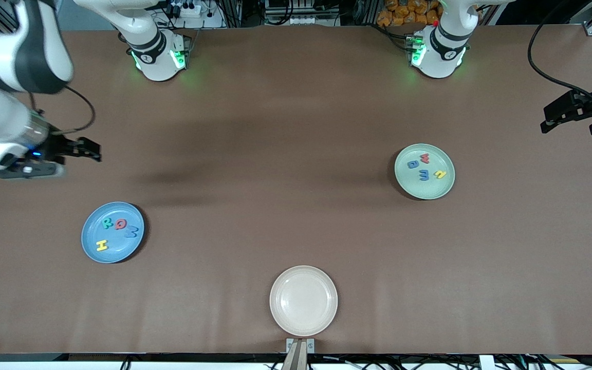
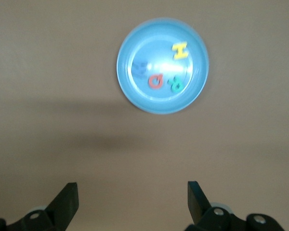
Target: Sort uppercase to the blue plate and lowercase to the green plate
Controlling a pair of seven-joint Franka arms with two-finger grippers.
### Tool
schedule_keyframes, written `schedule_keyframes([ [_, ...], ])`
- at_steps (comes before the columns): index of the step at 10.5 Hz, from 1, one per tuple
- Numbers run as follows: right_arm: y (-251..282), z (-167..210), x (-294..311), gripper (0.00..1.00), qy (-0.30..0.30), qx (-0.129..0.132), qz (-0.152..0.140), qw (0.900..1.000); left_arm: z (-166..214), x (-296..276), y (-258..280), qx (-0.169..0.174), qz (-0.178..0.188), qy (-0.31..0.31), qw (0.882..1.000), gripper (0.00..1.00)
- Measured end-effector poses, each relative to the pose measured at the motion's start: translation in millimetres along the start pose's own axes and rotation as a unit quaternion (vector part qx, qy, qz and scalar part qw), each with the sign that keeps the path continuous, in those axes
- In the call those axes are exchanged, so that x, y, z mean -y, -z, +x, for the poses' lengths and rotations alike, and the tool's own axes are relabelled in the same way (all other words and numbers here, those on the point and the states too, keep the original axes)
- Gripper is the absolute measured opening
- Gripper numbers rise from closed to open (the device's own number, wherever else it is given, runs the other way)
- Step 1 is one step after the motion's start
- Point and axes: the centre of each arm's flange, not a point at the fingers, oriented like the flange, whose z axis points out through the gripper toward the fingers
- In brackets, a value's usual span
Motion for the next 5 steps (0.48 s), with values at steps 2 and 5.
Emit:
schedule_keyframes([
  [2, 51.3, 8.6, -1.1, 1.00, 0.000, -0.036, -0.004, 0.999, -1.0, -0.2, 0.1, 0.000, 0.000, 0.000, 1.000, 1.00],
  [5, 130.0, 4.9, 3.9, 1.00, -0.003, -0.054, 0.011, 0.998, -1.2, -0.2, -2.6, 0.003, 0.000, 0.000, 1.000, 1.00],
])
